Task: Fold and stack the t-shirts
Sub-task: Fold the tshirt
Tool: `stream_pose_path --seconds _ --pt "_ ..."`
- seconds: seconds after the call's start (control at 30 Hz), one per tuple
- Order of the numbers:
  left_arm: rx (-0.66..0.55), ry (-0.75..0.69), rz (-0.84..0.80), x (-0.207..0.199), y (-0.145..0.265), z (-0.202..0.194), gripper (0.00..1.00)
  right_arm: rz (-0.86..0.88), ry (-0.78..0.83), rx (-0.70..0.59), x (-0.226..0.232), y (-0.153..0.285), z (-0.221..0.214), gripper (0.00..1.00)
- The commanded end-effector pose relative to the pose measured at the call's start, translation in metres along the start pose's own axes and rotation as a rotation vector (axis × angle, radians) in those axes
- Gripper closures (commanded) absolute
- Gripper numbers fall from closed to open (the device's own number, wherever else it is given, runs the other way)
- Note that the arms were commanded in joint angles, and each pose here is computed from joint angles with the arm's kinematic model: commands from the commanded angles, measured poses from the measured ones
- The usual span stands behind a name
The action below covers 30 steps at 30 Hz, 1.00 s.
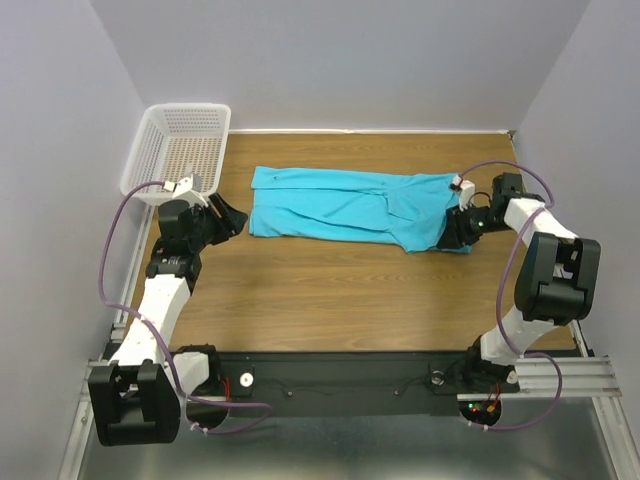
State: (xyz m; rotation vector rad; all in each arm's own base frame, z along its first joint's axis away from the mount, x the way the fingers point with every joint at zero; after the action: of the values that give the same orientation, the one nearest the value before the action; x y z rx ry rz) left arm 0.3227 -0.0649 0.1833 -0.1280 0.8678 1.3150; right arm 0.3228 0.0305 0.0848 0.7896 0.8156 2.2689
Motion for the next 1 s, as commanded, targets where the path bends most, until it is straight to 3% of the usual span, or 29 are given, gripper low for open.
stream_pose_path --seconds 0.0,0.37,0.47,0.57,0.6,0.7,0.97 --pt "-0.051 -0.017 -0.068 -0.015 0.002 0.014 0.37 -0.067 0.021 -0.027 -0.013 -0.007 0.02 0.56" --pt "-0.049 -0.005 -0.058 -0.009 0.005 0.006 0.37 -0.128 -0.023 0.001 -0.026 -0.023 0.023 0.57" --pt "-0.052 -0.003 -0.061 -0.01 0.006 0.006 0.37 -0.138 -0.025 0.002 -0.028 -0.025 0.025 0.64" --pt "-0.057 -0.005 -0.065 -0.01 0.006 0.008 0.37 -0.141 -0.028 0.0 -0.029 -0.027 0.028 0.79" --pt "-0.054 -0.003 -0.066 -0.011 0.006 0.007 0.37 -0.144 -0.027 0.0 -0.029 -0.027 0.03 0.88" --pt "-0.059 -0.005 -0.069 -0.012 0.007 0.009 0.37 -0.138 -0.027 -0.032 -0.026 -0.021 0.043 1.0" --pt "-0.053 -0.004 -0.064 -0.011 0.005 0.009 0.37 -0.098 -0.059 -0.134 -0.021 -0.009 0.089 0.99"
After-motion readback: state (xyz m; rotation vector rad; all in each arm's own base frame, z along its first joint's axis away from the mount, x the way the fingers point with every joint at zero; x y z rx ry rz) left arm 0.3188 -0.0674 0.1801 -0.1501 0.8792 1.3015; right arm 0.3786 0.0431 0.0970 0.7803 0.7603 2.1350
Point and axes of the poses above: each gripper's point midway between its finger pads, its own y axis back along the fingers, its own x axis along the line the jaws close on, z = x × y, the point moved 1 cm from there along y, back along the fingers, and after that the axes turned 6 degrees about y, right-handed, at the moved point
